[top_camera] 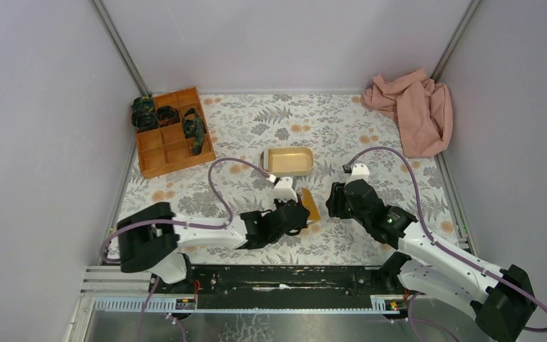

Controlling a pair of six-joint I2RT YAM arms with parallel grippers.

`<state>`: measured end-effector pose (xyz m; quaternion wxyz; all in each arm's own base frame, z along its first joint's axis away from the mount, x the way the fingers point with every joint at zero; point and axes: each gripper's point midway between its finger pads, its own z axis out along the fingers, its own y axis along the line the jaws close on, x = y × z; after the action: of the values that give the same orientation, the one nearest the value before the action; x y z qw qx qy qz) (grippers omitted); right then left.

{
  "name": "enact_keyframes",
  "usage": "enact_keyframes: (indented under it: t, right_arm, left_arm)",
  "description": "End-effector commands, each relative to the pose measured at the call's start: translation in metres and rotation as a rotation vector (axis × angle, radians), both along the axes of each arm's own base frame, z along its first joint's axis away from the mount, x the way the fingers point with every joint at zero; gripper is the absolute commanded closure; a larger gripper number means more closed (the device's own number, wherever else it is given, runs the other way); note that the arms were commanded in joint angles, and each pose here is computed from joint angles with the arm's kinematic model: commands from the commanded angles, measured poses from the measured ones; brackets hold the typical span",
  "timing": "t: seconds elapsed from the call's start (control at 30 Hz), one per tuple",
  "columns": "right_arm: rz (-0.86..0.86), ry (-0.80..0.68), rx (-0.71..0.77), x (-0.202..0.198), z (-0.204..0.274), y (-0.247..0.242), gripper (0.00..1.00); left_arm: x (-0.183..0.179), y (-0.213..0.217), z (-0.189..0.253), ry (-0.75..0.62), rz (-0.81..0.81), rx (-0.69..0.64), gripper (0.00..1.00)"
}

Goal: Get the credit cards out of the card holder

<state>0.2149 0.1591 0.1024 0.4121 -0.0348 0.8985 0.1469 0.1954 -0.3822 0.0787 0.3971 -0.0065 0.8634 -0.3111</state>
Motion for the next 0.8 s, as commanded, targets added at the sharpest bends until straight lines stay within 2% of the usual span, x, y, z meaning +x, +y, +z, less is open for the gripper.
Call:
enact_keyframes:
  t: [0.0, 0.1, 0.23, 0.43, 0.63, 0.77]
  right_arm:
    - [0.035, -0.012, 0.053, 0.001, 0.020, 0.011, 0.46]
    - [0.025, -0.035, 0.071, 0.002, 0.027, 0.010, 0.46]
    - [0.006, -0.046, 0.052, 0.003, 0.024, 0.003, 0.46]
    - [-0.019, -0.035, 0.019, -0.002, 0.017, -0.008, 0.46]
    - [-0.078, -0.145, 0.082, -0.004, 0.051, -0.024, 0.48]
    - [-0.100, -0.172, 0.080, -0.004, 0.063, -0.031, 0.49]
  left_arm:
    - [0.011, 0.050, 0.025, -0.049, 0.137, 0.151, 1.00]
    - [0.015, 0.064, 0.044, -0.085, 0.140, 0.239, 1.00]
    - [0.020, 0.072, 0.048, -0.101, 0.095, 0.451, 1.00]
    - [0.016, 0.038, 0.032, -0.140, -0.024, 0.580, 1.00]
    - [-0.001, 0.004, -0.006, -0.194, -0.050, 0.828, 1.00]
    - [-0.004, -0.015, -0.030, -0.203, -0.053, 0.930, 1.00]
